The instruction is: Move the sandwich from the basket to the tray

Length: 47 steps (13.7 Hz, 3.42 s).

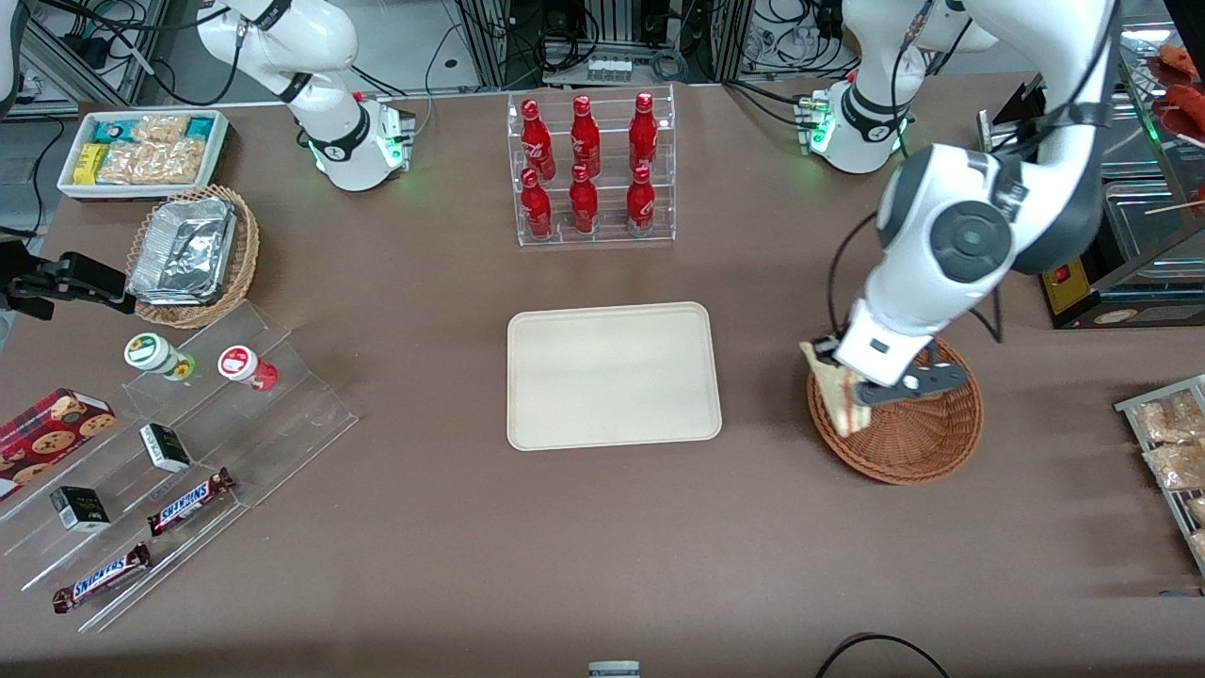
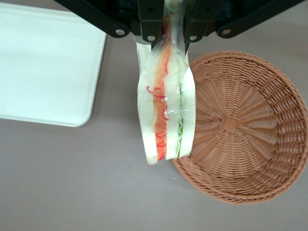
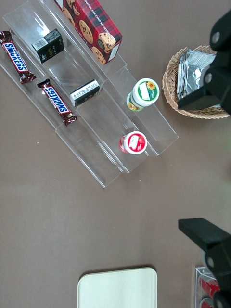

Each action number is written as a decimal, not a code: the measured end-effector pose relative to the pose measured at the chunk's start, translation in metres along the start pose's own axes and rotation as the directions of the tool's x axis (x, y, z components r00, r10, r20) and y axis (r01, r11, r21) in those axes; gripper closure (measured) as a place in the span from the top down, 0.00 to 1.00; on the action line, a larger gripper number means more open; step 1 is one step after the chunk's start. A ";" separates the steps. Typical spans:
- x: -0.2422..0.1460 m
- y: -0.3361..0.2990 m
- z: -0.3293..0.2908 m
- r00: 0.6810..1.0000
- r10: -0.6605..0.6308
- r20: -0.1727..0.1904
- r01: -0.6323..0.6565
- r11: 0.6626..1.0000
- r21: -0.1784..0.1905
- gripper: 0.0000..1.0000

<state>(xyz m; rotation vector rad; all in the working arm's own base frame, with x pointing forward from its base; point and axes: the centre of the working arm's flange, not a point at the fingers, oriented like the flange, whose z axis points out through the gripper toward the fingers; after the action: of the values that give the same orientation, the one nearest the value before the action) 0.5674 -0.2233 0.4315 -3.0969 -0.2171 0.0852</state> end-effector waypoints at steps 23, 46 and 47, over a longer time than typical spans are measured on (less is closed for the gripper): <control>-0.123 0.283 0.148 0.981 0.196 -0.002 -0.196 0.980 -0.048 0.15; -0.067 0.222 0.042 1.000 -0.017 0.019 0.018 0.997 -0.078 1.00; -0.062 0.208 0.024 0.999 -0.037 0.023 0.038 0.996 -0.076 1.00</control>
<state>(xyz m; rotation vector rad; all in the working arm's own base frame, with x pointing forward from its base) 0.5339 -0.4369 0.4028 -3.1673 -0.2859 0.1126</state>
